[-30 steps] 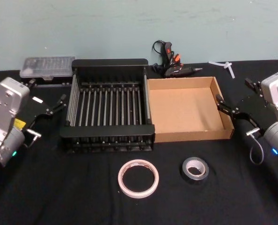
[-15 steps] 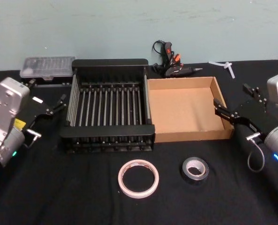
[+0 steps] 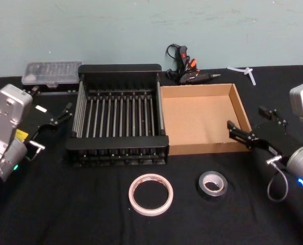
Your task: Pick up the white tape and place it into the black box , Pick up the silver tape and place it into the brown box.
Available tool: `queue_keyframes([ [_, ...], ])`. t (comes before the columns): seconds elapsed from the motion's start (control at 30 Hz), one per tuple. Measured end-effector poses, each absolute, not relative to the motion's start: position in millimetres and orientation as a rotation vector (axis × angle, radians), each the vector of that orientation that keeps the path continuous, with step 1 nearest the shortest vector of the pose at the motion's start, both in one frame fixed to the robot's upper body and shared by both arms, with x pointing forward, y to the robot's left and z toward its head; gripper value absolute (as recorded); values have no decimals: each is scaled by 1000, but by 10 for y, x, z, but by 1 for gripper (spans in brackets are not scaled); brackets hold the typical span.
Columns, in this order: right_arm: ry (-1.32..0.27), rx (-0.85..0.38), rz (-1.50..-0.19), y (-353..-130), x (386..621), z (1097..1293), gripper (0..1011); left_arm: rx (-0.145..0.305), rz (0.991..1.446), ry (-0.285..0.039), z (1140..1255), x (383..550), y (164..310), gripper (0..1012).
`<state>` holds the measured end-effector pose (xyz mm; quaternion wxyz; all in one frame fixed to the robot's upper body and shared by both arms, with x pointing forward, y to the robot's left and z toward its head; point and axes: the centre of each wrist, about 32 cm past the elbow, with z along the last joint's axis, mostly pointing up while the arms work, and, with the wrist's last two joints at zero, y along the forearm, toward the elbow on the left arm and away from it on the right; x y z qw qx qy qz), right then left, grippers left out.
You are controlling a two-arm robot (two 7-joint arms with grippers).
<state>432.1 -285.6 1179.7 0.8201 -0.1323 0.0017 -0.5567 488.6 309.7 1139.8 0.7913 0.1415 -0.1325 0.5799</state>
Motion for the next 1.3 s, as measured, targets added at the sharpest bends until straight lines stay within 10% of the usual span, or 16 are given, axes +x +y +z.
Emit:
queue_keyframes([
  [1.3, 271, -456, -1044, -2734, 4006, 11765, 1002, 304, 1248, -285, 11398, 4886, 3097, 1001],
])
